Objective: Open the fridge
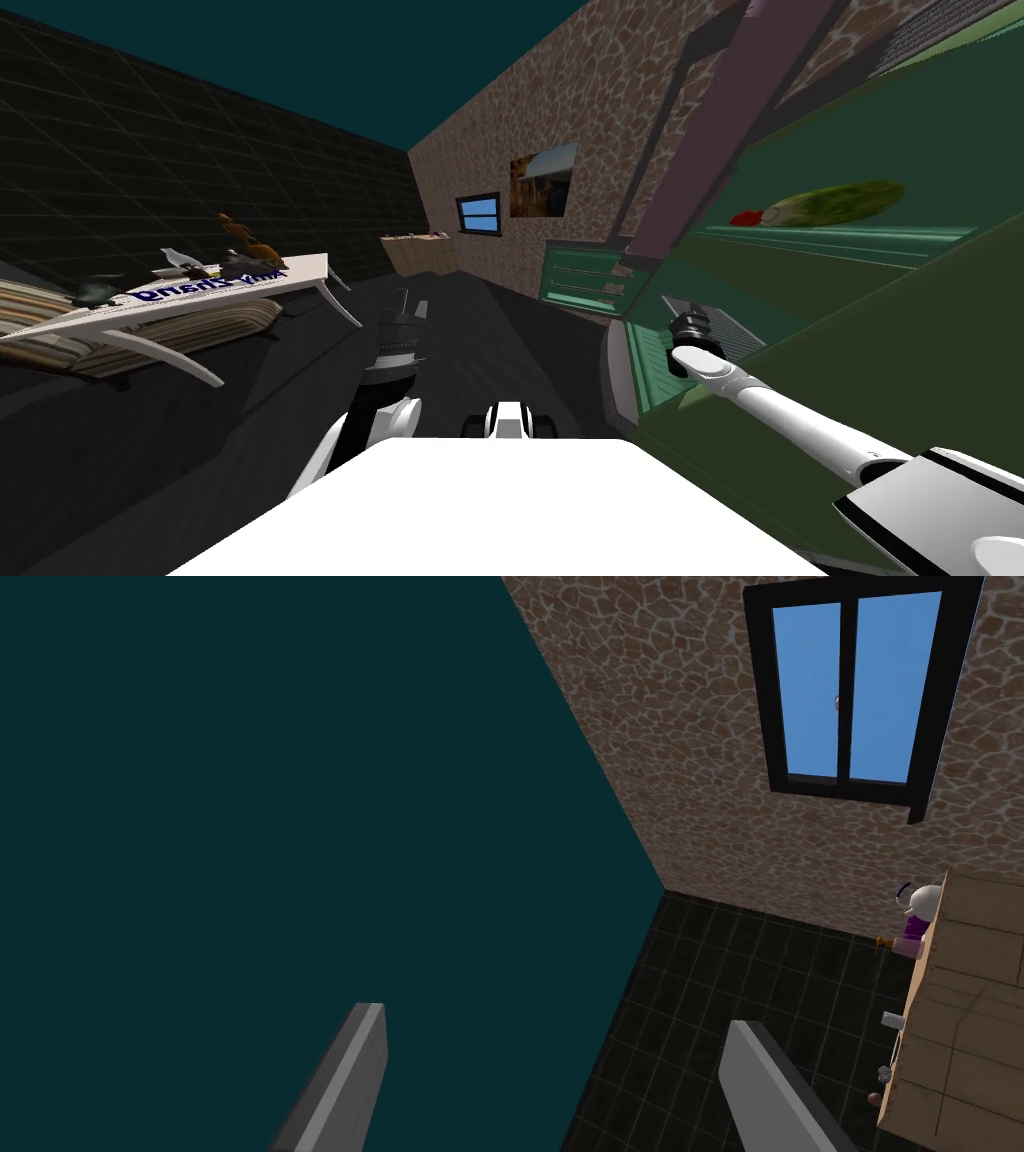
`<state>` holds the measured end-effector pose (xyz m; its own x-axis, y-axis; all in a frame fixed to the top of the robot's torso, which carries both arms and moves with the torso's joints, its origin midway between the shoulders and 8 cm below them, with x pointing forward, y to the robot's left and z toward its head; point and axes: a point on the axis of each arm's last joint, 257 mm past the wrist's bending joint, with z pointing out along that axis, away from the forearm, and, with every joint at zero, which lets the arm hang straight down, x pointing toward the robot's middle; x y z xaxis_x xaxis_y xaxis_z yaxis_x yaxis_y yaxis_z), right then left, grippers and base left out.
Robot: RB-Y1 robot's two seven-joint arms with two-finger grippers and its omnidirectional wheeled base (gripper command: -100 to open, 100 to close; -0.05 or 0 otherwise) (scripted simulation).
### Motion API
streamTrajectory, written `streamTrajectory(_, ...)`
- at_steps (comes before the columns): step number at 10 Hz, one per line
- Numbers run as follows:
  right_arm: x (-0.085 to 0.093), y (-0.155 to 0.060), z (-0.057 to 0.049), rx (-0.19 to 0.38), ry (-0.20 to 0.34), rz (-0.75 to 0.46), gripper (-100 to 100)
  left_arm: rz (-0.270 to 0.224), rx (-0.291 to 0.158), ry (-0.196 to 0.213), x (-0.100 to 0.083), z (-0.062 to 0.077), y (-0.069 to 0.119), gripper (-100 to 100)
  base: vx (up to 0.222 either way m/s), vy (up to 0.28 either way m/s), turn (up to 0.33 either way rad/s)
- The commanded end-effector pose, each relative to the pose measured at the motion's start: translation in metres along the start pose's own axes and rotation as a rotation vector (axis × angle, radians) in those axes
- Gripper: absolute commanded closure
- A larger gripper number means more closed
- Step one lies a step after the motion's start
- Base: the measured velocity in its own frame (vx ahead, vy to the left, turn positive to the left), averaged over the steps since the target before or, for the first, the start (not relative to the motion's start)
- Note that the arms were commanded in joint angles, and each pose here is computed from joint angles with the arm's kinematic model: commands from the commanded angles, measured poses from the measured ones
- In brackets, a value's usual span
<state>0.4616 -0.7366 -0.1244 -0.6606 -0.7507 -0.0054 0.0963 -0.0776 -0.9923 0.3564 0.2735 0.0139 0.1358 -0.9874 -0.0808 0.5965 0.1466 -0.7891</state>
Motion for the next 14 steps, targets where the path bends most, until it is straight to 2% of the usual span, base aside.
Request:
streamTrajectory(1,-0.002,-0.003,0.003,0.002,0.016,-0.036,-100,0.0,0.0,0.0,0.0,0.0,0.0,0,-0.057,-0.036,-0.009)
streamTrajectory(2,-0.007,-0.007,0.009,0.006,0.048,0.026,-100,0.0,0.0,0.0,0.0,0.0,0.0,0,-0.122,-0.061,0.164)
streamTrajectory(5,-0.007,-0.007,0.009,0.003,0.049,-0.043,-100,0.0,0.0,0.0,0.0,0.0,0.0,0,-0.062,-0.03,0.04)
streamTrajectory(6,-0.012,-0.011,0.014,0.001,0.08,0.009,-100,0.0,0.0,0.0,0.0,0.0,0.0,0,-0.093,-0.039,0.203)
streamTrajectory(8,-0.012,-0.011,0.014,-0.001,0.081,-0.041,-100,0.0,0.0,0.0,0.0,0.0,0.0,0,-0.102,-0.054,0.059)
streamTrajectory(9,-0.018,-0.014,0.019,-0.005,0.107,0.022,-100,0.0,0.0,0.0,0.0,0.0,0.0,0,-0.126,-0.052,0.184)
streamTrajectory(12,-0.018,-0.014,0.019,-0.011,0.109,-0.044,-100,0.0,0.0,0.0,0.0,0.0,0.0,0,-0.059,-0.034,0.029)
streamTrajectory(13,-0.025,-0.016,0.024,-0.021,0.134,0.012,-100,0.0,0.0,0.0,0.0,0.0,0.0,0,-0.094,-0.034,0.195)
streamTrajectory(14,-0.025,-0.016,0.024,-0.023,0.134,-0.016,-100,0.0,0.0,0.0,0.0,0.0,0.0,0,-0.111,-0.048,0.143)
